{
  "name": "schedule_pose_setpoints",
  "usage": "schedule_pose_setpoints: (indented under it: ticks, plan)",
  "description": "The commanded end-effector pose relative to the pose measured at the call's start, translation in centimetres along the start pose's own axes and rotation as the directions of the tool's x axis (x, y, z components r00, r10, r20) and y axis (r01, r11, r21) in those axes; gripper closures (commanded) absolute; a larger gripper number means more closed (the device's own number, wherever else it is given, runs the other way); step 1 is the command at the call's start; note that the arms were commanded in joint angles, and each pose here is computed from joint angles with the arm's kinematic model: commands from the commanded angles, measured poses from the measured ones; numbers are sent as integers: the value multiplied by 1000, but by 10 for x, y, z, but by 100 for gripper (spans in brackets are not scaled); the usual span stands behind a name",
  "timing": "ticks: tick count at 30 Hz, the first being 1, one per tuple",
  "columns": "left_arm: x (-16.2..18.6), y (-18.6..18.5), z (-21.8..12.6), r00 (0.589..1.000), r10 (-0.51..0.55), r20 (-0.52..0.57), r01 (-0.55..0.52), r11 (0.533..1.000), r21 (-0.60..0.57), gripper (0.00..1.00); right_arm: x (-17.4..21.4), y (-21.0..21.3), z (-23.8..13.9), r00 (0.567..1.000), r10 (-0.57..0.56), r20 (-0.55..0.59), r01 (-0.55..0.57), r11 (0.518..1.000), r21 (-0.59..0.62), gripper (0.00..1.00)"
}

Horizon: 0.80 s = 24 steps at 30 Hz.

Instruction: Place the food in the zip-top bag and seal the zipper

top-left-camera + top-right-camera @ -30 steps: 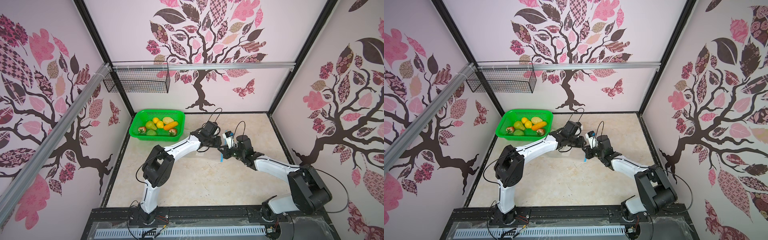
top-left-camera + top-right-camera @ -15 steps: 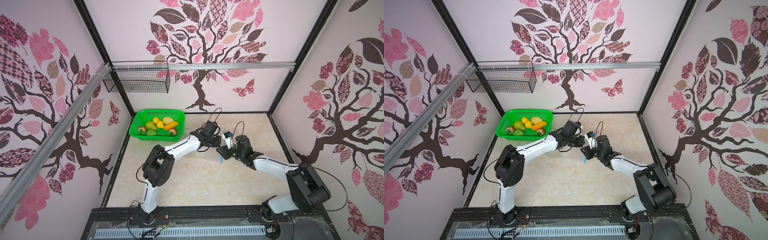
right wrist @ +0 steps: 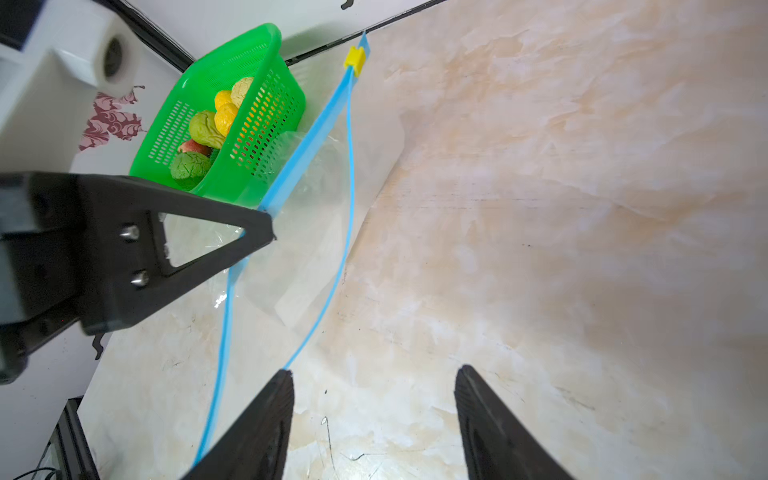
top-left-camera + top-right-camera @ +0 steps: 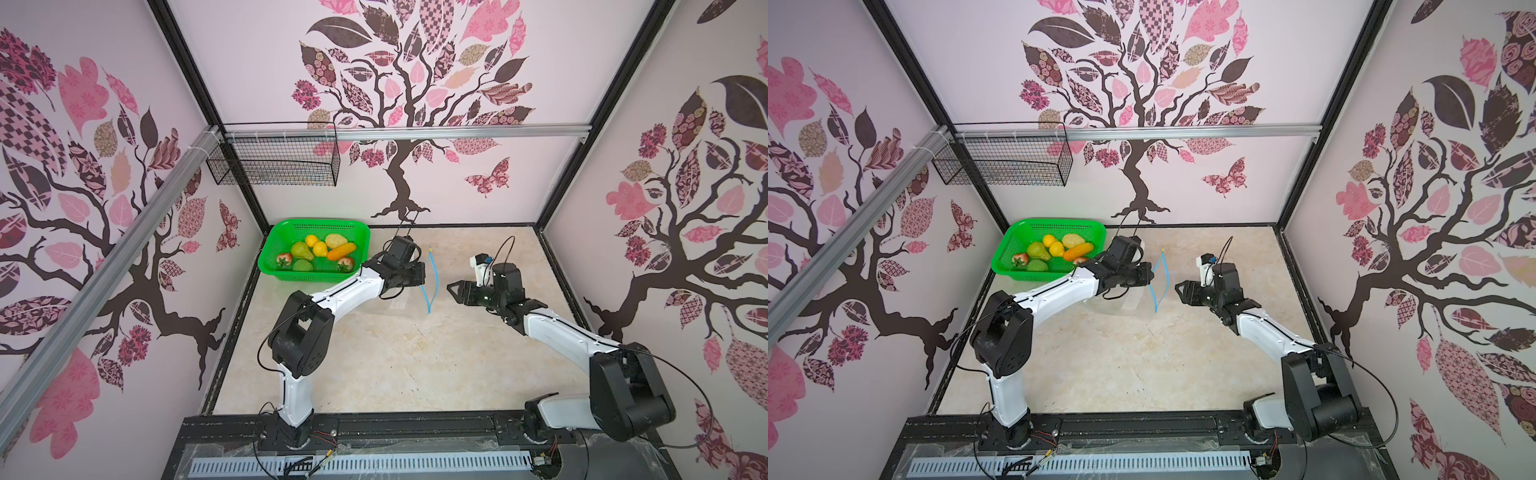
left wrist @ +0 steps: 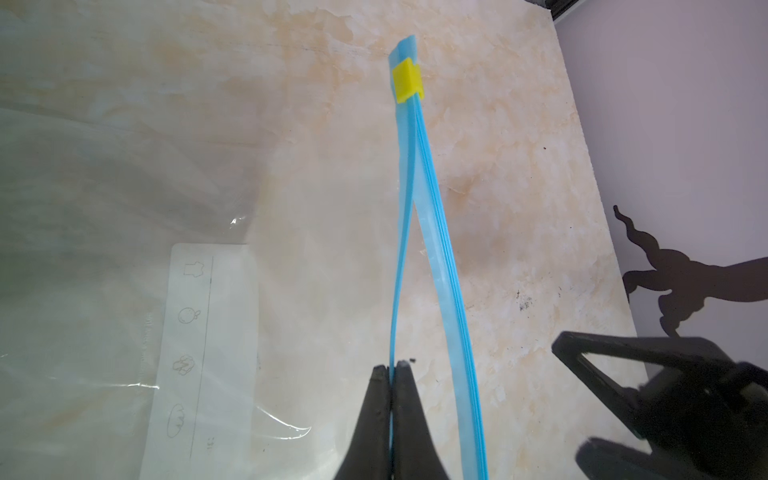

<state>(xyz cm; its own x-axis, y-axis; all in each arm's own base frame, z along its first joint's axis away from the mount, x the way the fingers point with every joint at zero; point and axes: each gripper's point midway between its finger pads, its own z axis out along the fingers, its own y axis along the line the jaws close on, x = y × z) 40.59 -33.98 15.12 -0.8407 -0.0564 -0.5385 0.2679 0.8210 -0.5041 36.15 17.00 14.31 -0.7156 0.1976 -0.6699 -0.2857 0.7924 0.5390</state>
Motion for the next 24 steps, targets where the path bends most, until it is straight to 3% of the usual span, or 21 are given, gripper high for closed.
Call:
schedule_pose_setpoints:
  ticks: [1,6,15,19,24]
  plan:
    - [-4,-12,-13,999,-22,31,20,998,59,100,-8,10,13,996,84,-18,-85,995,-52,34]
    - [-2,-11,-15,999,-25,36,23,998,61,100,-18,35,23,986,164,-38,-168,964,-207,35]
    - [3,-9,-12,999,-29,25,27,997,66,100,-14,49,47,984,162,-78,-174,967,-186,33]
    - [5,-9,-14,999,-35,27,33,997,70,100,-7,28,63,979,182,-89,-189,979,-81,52]
    - [12,-6,-8,999,-32,15,31,998,57,100,0,18,71,980,170,-105,-176,983,-47,98]
